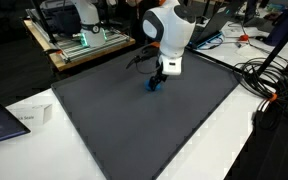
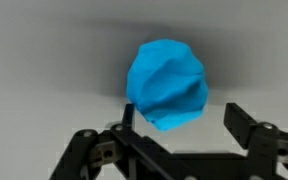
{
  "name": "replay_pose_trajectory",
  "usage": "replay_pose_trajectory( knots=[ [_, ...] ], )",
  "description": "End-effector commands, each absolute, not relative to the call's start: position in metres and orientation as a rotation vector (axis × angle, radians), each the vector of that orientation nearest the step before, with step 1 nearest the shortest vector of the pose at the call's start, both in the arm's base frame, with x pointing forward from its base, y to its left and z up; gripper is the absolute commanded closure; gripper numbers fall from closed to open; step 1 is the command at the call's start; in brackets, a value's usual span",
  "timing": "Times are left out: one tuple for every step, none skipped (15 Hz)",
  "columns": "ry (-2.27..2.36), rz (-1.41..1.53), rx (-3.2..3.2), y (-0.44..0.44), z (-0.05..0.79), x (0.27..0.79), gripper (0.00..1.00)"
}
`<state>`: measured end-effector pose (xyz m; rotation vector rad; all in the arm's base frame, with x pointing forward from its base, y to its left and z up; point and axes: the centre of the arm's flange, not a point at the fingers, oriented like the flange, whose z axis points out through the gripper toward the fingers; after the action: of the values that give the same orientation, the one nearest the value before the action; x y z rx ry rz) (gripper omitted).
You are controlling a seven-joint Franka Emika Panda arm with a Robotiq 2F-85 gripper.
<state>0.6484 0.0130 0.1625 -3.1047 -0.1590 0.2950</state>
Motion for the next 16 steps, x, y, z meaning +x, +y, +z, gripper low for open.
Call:
replay_pose_trajectory(
  knots=[
    [-0.182,0.334,-3.144,0.0177,0.1624,0.6526,0.39],
    [-0.191,0.338,-3.151,0.0177,0.1631,0.6527,0.46],
    [-0.200,0.345,-3.158,0.0173,0.1642,0.6527,0.55],
    [-0.208,0.350,-3.163,0.0170,0.1652,0.6527,0.61],
    [-0.213,0.355,-3.165,0.0174,0.1663,0.6529,0.67],
    [-0.221,0.359,-3.169,0.0183,0.1671,0.6534,0.73],
    [-0.229,0.362,-3.170,0.0193,0.1681,0.6540,0.79],
    [-0.233,0.366,-3.172,0.0202,0.1690,0.6546,0.83],
    [-0.240,0.370,-3.172,0.0210,0.1697,0.6549,0.83],
    [-0.246,0.376,-3.172,0.0218,0.1704,0.6553,0.86],
    [-0.250,0.379,-3.175,0.0224,0.1708,0.6557,0.89],
    [-0.256,0.382,-3.176,0.0231,0.1712,0.6560,0.90],
    [-0.261,0.386,-3.176,0.0236,0.1713,0.6558,0.85],
    [-0.263,0.390,-3.177,0.0239,0.1713,0.6556,0.79],
    [-0.264,0.392,-3.179,0.0239,0.1714,0.6554,0.74],
    [-0.268,0.397,-3.175,0.0241,0.1718,0.6548,0.56]
  ],
)
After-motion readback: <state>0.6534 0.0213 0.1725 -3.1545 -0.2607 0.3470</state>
